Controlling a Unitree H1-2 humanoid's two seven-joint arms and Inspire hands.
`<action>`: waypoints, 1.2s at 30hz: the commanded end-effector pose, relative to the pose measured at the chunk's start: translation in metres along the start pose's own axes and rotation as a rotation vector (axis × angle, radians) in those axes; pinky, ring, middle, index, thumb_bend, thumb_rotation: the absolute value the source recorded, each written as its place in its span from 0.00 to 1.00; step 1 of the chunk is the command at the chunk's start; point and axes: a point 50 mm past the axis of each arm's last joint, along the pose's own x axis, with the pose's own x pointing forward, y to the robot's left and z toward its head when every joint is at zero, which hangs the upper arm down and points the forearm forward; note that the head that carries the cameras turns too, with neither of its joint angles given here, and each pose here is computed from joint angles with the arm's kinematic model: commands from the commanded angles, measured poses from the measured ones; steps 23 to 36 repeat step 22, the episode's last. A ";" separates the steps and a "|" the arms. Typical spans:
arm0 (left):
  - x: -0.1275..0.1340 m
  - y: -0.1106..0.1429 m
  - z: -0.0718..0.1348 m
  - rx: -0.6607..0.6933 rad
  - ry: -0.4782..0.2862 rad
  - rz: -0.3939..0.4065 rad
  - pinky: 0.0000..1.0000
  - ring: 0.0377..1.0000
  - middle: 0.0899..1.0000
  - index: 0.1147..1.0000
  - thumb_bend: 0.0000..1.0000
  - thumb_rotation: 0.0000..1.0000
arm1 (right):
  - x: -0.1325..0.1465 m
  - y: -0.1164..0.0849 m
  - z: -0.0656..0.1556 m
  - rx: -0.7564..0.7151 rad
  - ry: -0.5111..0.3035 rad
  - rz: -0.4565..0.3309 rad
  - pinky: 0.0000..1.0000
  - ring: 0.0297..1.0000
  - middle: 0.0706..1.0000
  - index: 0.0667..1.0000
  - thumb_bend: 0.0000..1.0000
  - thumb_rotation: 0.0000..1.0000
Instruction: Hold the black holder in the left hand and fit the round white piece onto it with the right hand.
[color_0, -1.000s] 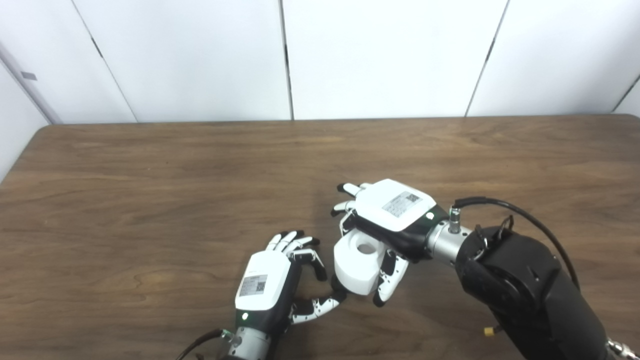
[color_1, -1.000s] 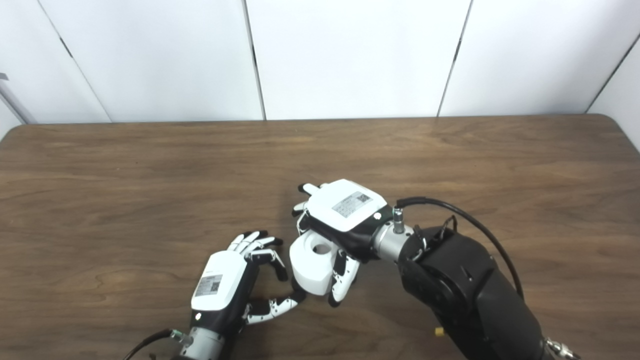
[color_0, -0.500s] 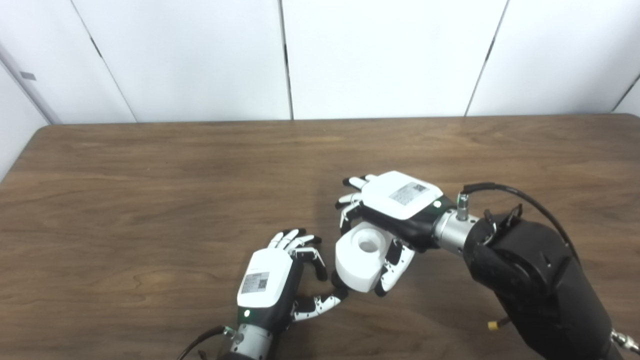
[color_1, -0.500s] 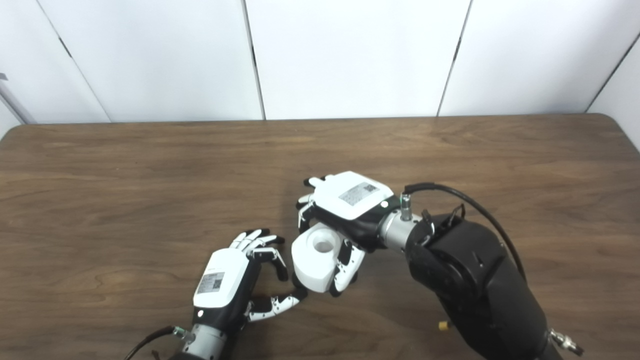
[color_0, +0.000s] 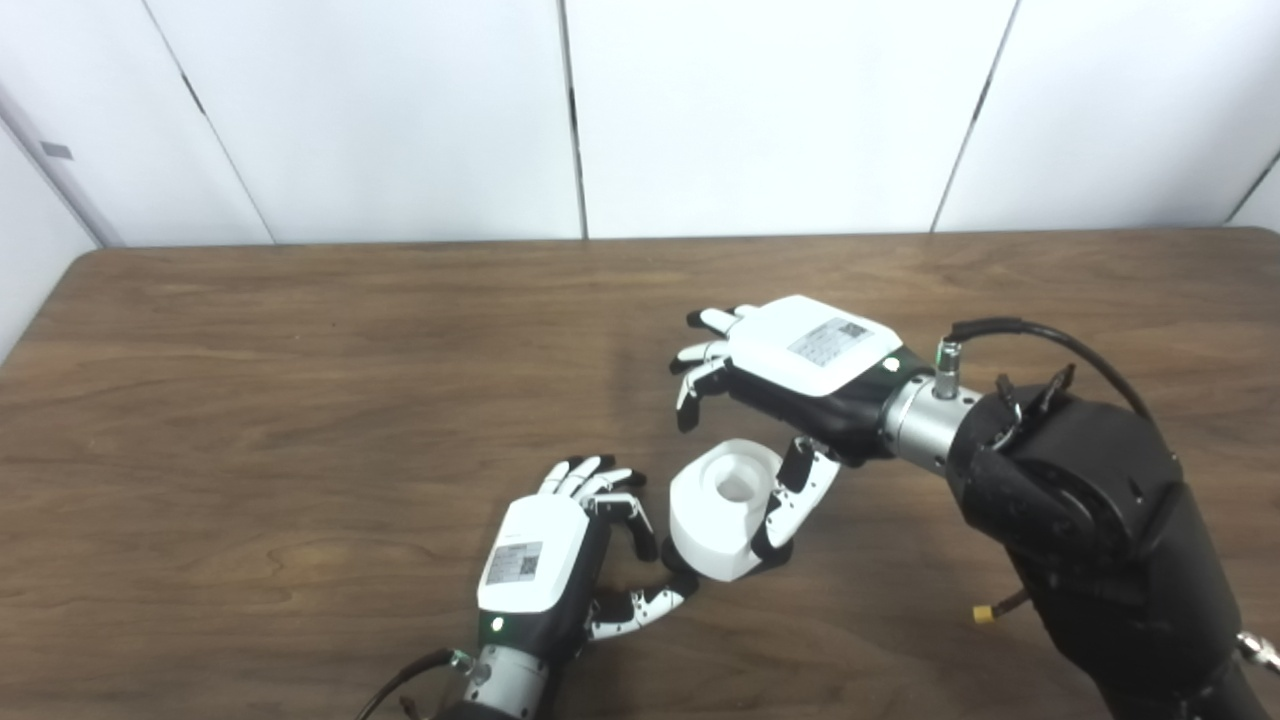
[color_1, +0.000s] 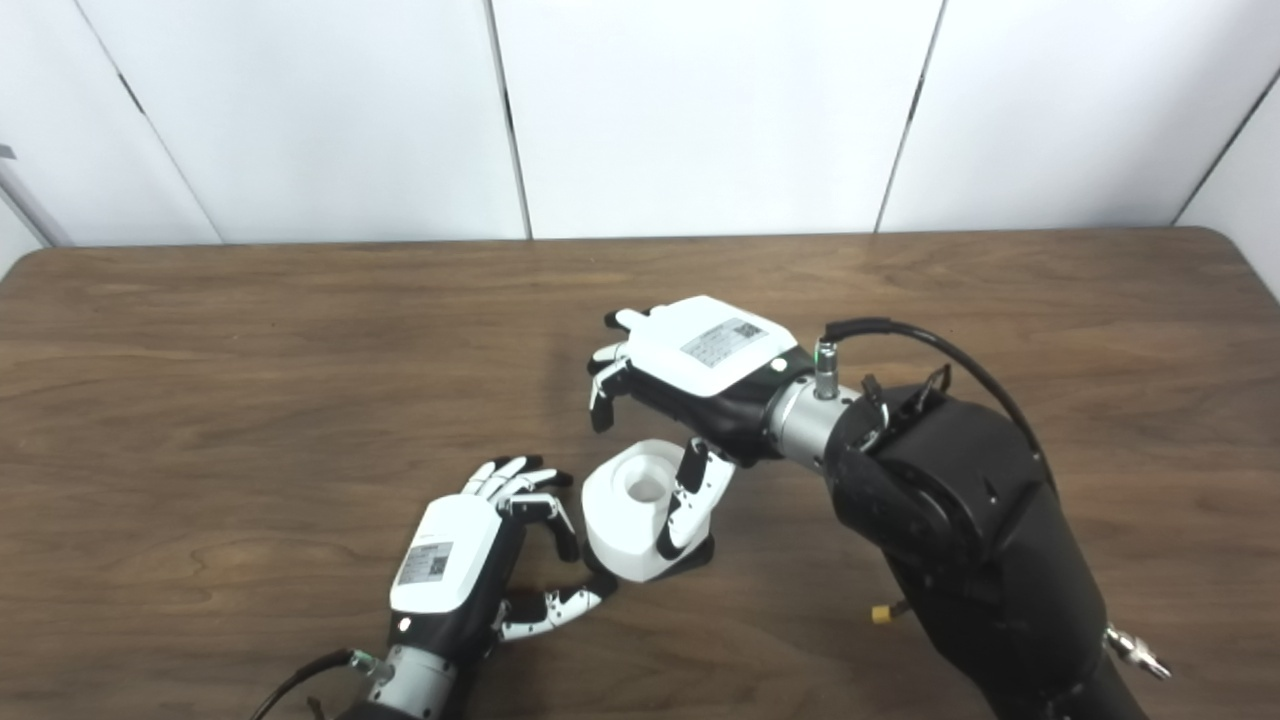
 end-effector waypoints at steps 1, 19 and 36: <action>-0.001 -0.010 -0.006 0.029 0.027 -0.063 0.93 0.89 0.78 0.42 0.52 0.04 | -0.004 -0.024 0.002 -0.028 -0.008 -0.084 0.98 1.00 0.87 0.67 1.00 0.32; -0.001 -0.010 -0.009 0.032 0.051 -0.076 0.95 0.89 0.78 0.42 0.52 0.04 | -0.020 -0.085 -0.008 0.004 -0.036 -0.032 0.86 1.00 0.83 0.68 1.00 0.42; -0.001 -0.010 -0.011 0.036 0.049 -0.076 0.95 0.89 0.78 0.42 0.52 0.04 | -0.023 -0.091 -0.012 0.000 -0.020 -0.052 0.87 0.99 0.85 0.69 1.00 0.43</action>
